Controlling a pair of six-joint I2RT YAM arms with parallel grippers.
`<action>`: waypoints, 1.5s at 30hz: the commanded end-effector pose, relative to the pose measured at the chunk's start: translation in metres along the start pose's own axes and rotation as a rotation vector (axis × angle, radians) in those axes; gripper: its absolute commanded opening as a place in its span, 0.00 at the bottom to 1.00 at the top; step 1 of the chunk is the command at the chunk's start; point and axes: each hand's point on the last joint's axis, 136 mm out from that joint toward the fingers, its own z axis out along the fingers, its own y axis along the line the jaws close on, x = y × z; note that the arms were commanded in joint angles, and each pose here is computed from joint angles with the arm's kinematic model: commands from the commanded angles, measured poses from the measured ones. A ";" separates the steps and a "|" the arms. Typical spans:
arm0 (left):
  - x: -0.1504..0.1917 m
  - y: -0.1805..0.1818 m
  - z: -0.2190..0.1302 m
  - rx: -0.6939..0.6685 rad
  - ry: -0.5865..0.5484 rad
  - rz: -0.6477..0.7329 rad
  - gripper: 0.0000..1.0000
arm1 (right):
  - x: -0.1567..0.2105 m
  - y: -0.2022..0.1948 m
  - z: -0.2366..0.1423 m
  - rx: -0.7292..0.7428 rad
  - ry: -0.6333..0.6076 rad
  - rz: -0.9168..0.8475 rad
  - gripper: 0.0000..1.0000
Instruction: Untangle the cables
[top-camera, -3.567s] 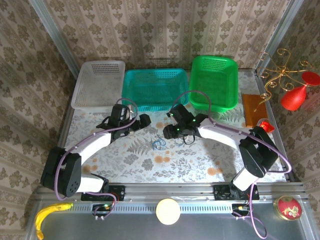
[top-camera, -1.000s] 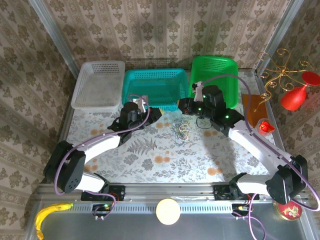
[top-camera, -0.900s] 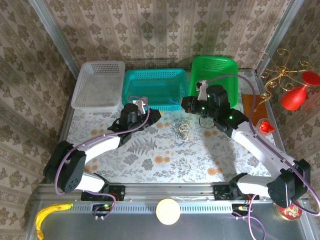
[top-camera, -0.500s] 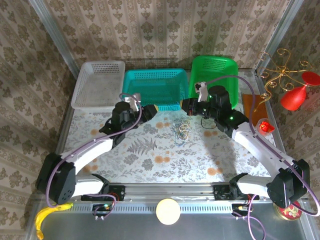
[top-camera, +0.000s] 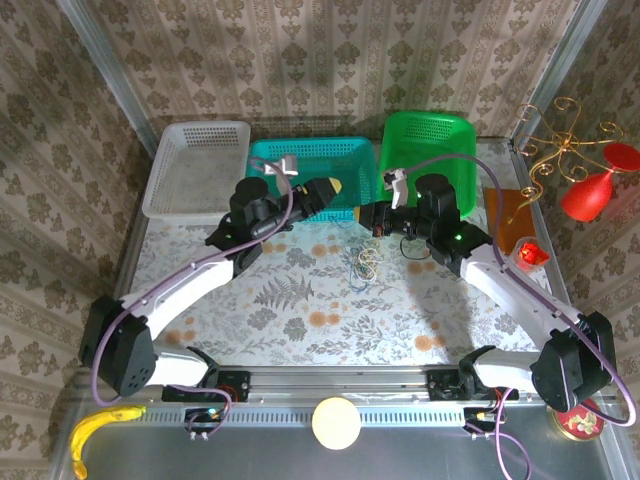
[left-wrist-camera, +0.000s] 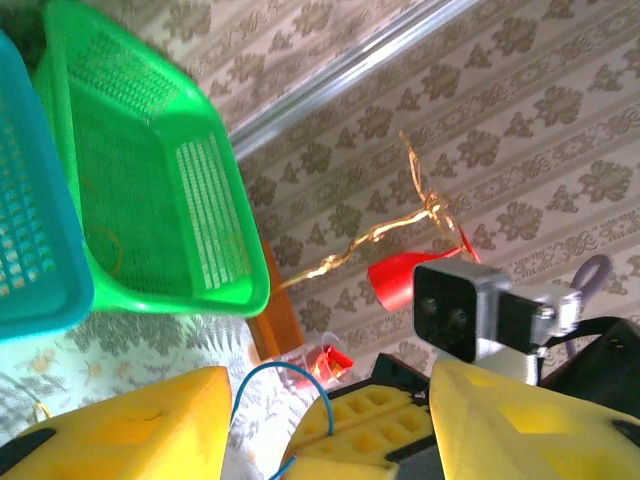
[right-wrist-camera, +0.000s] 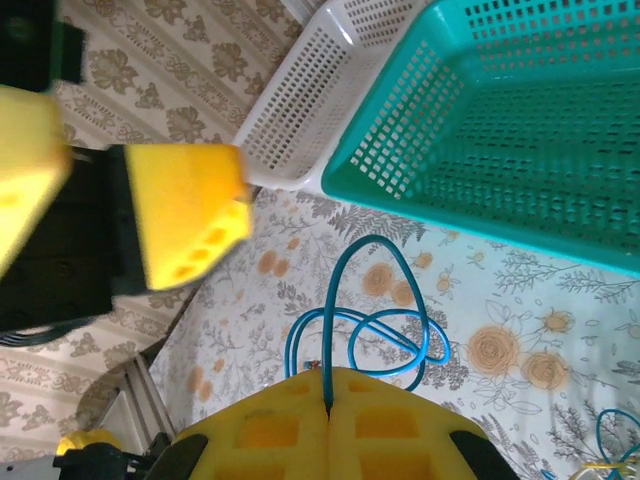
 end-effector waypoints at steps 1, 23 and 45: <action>0.002 -0.009 0.008 0.061 -0.001 -0.032 0.57 | 0.000 0.012 0.000 -0.079 -0.002 -0.038 0.00; 0.007 -0.006 -0.008 0.237 0.018 -0.008 0.70 | 0.008 0.049 -0.008 -0.302 0.037 -0.099 0.00; 0.031 -0.008 0.006 0.294 0.063 -0.038 0.65 | 0.004 0.047 -0.001 -0.300 0.032 -0.081 0.00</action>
